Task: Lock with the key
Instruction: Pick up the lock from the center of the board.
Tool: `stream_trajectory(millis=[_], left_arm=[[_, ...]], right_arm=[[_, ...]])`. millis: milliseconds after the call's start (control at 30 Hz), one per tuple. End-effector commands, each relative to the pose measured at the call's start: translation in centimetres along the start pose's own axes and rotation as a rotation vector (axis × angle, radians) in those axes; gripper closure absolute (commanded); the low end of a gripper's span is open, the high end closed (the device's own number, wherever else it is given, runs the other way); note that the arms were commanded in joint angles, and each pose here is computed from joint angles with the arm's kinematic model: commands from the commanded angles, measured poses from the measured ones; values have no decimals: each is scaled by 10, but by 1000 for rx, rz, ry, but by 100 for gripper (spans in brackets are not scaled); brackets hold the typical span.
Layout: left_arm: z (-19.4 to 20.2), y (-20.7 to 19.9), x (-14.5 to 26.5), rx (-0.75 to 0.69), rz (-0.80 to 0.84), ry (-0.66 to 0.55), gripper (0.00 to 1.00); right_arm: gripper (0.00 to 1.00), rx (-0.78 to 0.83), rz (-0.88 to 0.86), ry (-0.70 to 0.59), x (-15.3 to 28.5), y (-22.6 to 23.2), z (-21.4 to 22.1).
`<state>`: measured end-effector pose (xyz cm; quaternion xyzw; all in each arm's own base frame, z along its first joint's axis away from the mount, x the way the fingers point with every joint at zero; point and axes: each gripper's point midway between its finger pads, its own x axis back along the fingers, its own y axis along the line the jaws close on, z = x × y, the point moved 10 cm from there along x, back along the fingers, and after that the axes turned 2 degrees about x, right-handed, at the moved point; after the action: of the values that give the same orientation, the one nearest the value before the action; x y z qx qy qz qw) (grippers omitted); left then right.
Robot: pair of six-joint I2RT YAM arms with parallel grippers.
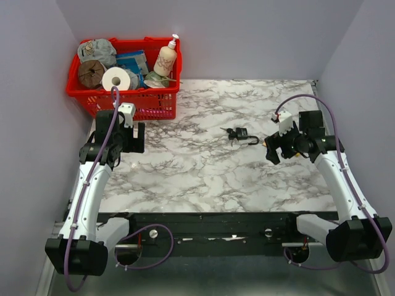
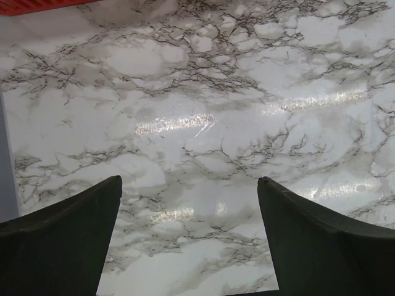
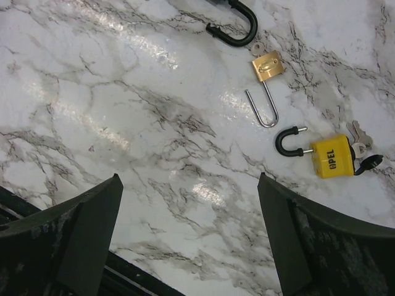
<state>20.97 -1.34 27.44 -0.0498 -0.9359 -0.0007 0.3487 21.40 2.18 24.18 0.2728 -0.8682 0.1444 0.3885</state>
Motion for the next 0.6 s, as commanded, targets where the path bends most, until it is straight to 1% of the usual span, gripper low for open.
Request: stream_trajectory(millis=[0,133,267,300,367,400,500,567], left_arm=[[-7,0,5,-45,33,-20,1],[-9,-4,6,-44,80,-18,1],[-13,-7,8,-41,112,-25,1],[-14,-8,8,-41,118,-26,1],[-16,-9,10,-41,141,-40,1],[-17,-10,10,-41,145,-39,1],[-20,-13,13,-44,183,-53,1],[-19,-14,14,-49,206,-63,1]], right_arm=[[0,40,-20,81,-1,-6,2],[0,88,3,163,-8,-16,7],[0,106,31,213,-10,-36,6],[0,142,36,211,-9,-41,0],[0,119,49,247,-12,-59,6],[0,148,63,252,-10,-67,2],[0,148,63,319,-22,-90,9],[0,133,78,322,-21,-106,6]])
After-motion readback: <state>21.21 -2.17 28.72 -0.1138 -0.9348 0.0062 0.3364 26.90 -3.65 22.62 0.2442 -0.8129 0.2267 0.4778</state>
